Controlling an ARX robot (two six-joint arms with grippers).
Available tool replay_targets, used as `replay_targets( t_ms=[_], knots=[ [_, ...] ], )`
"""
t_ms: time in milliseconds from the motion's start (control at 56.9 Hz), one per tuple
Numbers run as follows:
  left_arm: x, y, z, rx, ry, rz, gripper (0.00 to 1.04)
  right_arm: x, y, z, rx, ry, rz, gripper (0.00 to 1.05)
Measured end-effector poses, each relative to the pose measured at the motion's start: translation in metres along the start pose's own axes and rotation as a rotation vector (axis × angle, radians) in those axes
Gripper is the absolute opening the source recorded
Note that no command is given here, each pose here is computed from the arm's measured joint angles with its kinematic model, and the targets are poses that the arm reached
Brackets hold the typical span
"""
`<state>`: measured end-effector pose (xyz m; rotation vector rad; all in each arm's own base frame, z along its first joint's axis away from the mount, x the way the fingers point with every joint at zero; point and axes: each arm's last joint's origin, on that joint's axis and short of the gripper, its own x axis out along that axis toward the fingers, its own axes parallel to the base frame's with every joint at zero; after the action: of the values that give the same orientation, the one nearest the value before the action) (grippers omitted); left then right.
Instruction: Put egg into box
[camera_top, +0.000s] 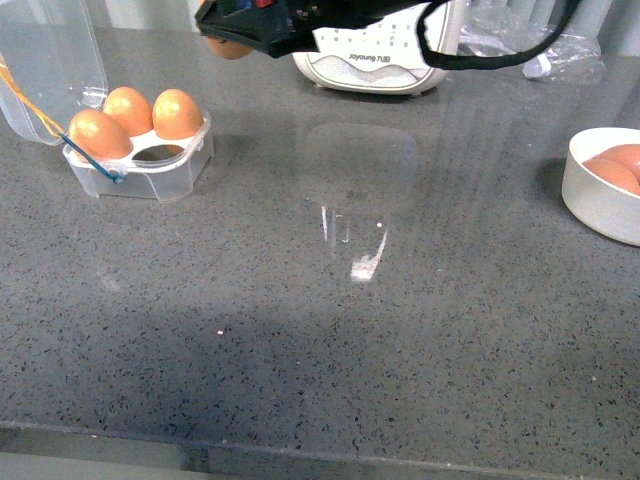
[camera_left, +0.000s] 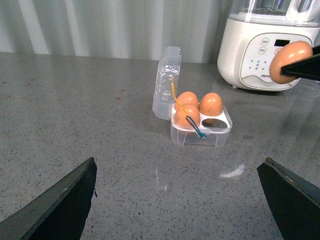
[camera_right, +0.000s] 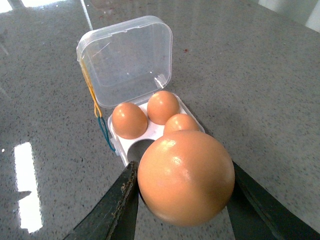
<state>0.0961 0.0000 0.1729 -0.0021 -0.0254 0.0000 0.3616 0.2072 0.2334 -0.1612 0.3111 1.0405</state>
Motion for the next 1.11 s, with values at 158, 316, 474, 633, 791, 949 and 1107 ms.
replay_targets(
  t_ms=[158,316,474,633,791,949,1107],
  knots=[
    [0.000,0.000,0.000,0.000,0.000,0.000,0.98,0.034,0.004,0.003,0.017,0.019,0.026,0.42],
    [0.000,0.000,0.000,0.000,0.000,0.000,0.98,0.055,0.007,-0.001,0.029,0.056,0.045,0.42],
    [0.000,0.000,0.000,0.000,0.000,0.000,0.98,0.063,0.009,-0.004,0.029,0.079,0.045,0.42],
    [0.000,0.000,0.000,0.000,0.000,0.000,0.98,0.069,0.012,-0.007,0.025,0.098,0.058,0.42],
    [0.000,0.000,0.000,0.000,0.000,0.000,0.98,0.078,0.014,-0.011,0.020,0.121,0.057,0.42],
    [0.000,0.000,0.000,0.000,0.000,0.000,0.98,0.083,0.015,-0.018,0.024,0.141,0.052,0.42],
    [0.000,0.000,0.000,0.000,0.000,0.000,0.98,0.083,0.015,-0.018,0.025,0.147,0.049,0.42]
  ],
)
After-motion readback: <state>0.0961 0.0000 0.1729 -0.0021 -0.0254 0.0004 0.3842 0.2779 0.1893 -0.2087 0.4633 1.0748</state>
